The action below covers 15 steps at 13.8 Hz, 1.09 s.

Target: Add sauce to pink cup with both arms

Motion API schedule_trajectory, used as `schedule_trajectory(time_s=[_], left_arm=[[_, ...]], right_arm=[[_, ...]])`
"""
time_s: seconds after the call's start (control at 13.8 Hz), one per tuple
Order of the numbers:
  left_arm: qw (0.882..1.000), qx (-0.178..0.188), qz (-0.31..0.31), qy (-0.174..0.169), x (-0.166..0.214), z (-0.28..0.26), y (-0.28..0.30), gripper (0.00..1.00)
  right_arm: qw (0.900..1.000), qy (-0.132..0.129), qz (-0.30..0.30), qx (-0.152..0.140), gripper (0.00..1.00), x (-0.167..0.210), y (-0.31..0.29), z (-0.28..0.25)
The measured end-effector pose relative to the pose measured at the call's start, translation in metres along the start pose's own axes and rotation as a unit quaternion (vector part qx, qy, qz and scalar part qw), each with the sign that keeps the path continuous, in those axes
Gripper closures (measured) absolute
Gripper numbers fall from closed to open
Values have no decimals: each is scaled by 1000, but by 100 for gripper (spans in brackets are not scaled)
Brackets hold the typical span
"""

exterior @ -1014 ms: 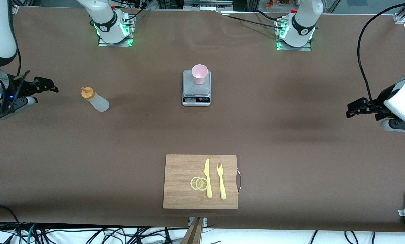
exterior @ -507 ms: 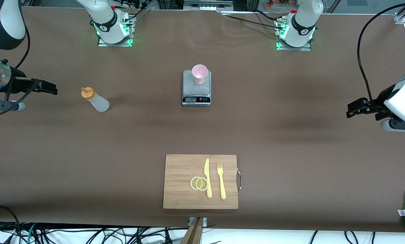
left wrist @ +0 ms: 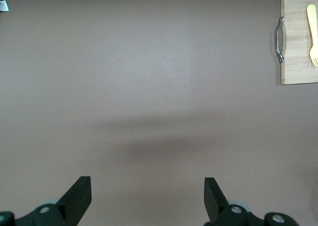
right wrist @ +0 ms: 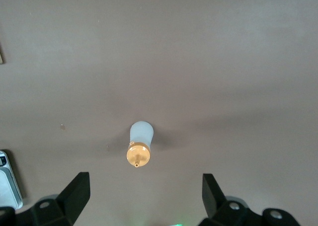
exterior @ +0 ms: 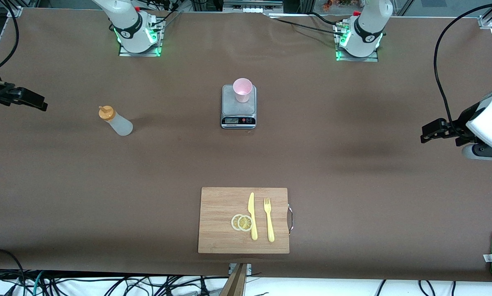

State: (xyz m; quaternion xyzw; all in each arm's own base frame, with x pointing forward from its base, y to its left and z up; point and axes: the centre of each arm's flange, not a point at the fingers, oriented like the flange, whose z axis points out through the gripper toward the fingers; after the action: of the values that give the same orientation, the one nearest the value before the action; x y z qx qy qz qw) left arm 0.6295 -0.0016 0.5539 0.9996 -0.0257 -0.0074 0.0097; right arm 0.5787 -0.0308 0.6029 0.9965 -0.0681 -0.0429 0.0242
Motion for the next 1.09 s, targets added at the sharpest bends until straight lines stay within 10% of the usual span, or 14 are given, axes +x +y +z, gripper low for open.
schedule_trajectory(time_s=[0.43,1.09], left_arm=[[1000,0,1,0,0,0,1,0],[1000,0,2,0,0,0,3,0]], right_arm=[[999,1,21,46,0,2,47,-2],[1000,5,7,28,0,2,33,-3]])
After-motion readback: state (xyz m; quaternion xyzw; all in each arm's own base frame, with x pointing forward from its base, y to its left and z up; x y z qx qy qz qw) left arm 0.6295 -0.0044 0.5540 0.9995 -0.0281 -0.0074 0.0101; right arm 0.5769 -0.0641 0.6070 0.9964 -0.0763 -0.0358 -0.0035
